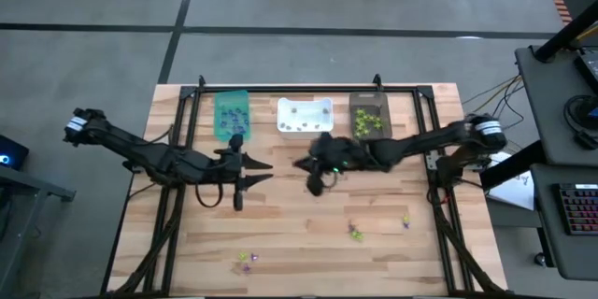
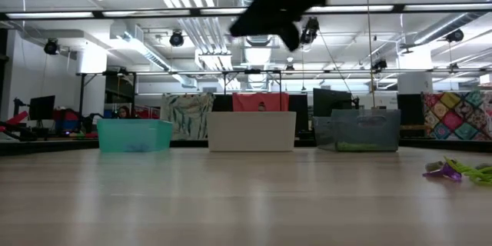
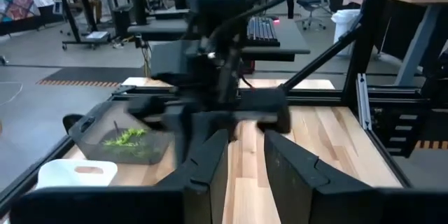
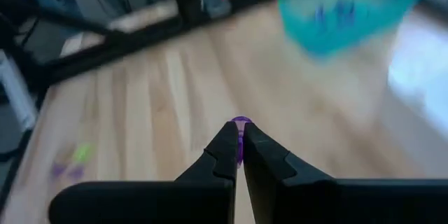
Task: Sort Halloween decoration
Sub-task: Put the purple witch hat toy into the light blue bin
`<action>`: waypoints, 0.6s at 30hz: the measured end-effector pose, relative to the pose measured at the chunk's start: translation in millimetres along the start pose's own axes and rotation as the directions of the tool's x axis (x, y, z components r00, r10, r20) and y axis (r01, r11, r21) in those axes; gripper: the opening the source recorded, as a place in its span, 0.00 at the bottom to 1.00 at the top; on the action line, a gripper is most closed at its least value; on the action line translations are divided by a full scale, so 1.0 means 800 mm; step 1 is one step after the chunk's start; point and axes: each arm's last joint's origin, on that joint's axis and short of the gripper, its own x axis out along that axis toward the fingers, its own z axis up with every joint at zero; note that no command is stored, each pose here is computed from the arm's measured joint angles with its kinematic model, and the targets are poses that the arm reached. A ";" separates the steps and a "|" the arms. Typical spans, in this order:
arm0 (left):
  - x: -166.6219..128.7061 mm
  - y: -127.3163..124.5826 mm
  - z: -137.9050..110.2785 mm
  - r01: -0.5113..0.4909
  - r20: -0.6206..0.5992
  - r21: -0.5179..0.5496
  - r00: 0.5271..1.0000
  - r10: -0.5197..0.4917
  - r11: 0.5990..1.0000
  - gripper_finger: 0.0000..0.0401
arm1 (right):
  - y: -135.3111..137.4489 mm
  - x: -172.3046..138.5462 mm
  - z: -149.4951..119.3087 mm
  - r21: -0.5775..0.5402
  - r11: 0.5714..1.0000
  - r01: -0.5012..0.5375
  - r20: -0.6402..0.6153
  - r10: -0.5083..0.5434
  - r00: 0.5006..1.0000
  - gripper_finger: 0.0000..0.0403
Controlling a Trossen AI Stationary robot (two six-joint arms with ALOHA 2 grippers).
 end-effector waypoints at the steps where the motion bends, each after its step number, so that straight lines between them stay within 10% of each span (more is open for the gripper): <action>1: -0.002 0.001 0.001 0.000 0.004 0.002 1.000 0.000 1.000 0.19 | -0.002 0.010 0.009 -0.024 1.000 0.005 0.026 -0.005 1.000 0.02; 18: -0.060 0.028 0.025 0.005 0.069 -0.025 0.998 -0.003 1.000 0.19 | -0.088 0.183 0.093 -0.168 0.967 0.189 0.166 -0.161 0.973 0.02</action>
